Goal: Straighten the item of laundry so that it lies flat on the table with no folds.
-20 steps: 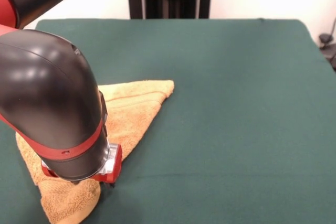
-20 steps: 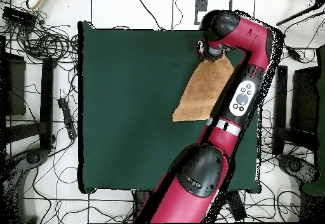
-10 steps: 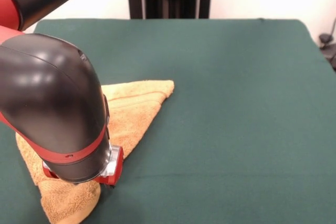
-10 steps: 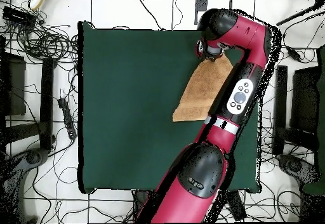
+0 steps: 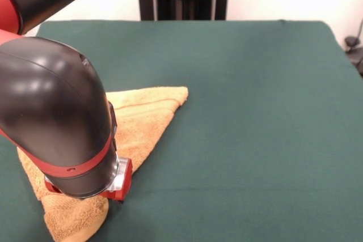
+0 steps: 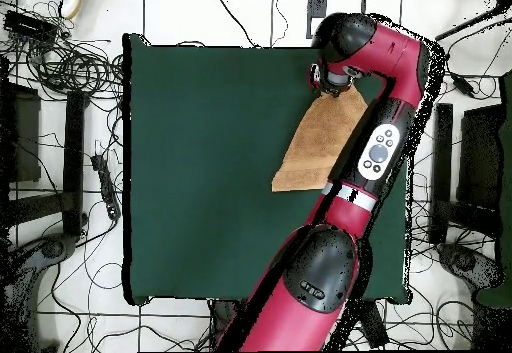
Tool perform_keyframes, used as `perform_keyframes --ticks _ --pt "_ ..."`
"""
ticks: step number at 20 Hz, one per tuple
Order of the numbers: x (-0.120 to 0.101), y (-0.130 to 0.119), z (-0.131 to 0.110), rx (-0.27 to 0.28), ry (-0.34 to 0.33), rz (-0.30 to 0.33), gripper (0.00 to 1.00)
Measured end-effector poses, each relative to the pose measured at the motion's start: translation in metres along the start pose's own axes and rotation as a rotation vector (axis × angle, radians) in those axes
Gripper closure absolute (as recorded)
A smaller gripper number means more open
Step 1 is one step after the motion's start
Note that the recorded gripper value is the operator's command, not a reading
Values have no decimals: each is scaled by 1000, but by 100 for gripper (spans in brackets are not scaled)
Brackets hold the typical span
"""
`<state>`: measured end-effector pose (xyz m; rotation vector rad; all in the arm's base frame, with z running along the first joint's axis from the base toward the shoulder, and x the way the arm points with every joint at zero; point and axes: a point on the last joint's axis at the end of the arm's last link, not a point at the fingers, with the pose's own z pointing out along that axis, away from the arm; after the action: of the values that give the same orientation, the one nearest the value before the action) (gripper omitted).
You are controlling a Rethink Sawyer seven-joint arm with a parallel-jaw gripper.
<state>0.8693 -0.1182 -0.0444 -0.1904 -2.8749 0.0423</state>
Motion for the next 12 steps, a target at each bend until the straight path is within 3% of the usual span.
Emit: perform_keyframes --ticks 12 --pt "-2 -2 0 -7 3 10 0"
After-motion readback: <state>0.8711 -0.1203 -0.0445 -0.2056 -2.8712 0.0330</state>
